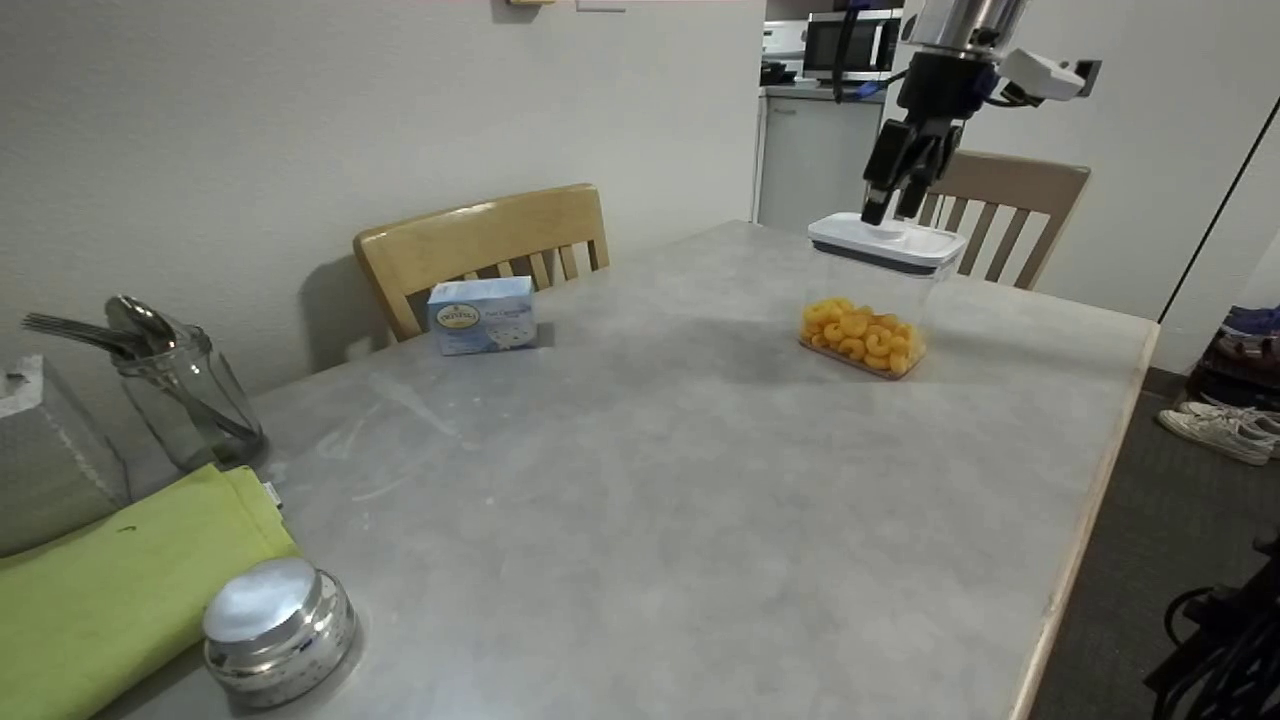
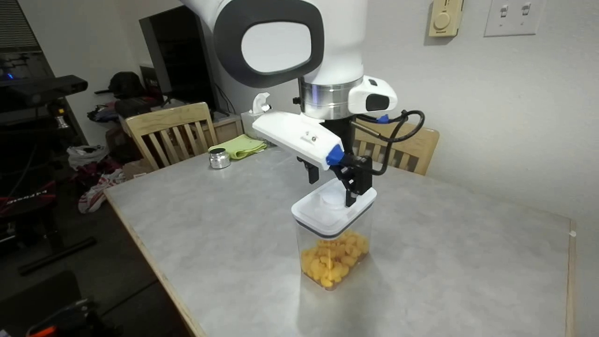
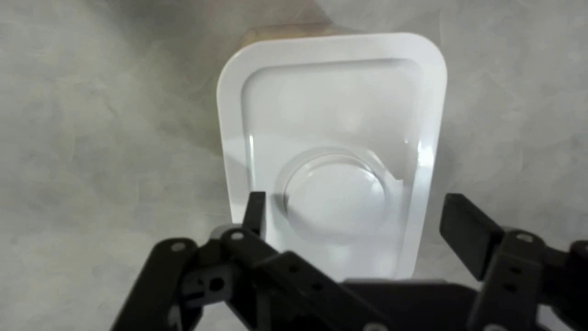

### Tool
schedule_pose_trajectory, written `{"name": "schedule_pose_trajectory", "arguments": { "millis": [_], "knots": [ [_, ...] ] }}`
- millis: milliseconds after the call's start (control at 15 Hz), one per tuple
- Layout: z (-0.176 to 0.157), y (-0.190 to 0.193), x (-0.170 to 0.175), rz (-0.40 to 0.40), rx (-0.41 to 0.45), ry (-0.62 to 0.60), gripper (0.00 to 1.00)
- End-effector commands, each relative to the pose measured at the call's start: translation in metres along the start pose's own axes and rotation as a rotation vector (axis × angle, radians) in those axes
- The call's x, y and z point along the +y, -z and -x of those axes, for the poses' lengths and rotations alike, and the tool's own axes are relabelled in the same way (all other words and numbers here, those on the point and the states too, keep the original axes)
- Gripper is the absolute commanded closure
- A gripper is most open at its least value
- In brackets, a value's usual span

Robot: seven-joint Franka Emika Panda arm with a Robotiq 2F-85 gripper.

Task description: Put the white lid on top of the food container

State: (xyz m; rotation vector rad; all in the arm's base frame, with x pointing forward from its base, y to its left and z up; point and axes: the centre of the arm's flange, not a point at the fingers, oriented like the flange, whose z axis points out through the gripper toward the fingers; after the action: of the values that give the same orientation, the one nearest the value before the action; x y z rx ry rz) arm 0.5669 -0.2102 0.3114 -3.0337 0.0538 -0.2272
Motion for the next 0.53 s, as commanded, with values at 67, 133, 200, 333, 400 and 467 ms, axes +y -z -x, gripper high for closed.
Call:
{"name": "schedule_pose_trajectory", "arguments": {
  "millis": [67, 133, 200, 333, 400, 467],
  "knots": [
    [-0.0014, 0.0070, -0.0038, 0.004, -0.007, 0.024, 0.41],
    [-0.0016, 0.0067, -0.0043, 0.004, -0.007, 0.025, 0.47],
    [-0.0017, 0.0065, -0.0045, 0.004, -0.007, 0.026, 0.54],
    [-0.0024, 0.0072, -0.0045, 0.005, -0.005, 0.027, 0.70],
    [-0.0028, 0.0075, -0.0043, 0.006, -0.003, 0.026, 0.75],
    [-0.0031, 0.0083, -0.0040, 0.007, -0.002, 0.026, 0.84]
  ]
}}
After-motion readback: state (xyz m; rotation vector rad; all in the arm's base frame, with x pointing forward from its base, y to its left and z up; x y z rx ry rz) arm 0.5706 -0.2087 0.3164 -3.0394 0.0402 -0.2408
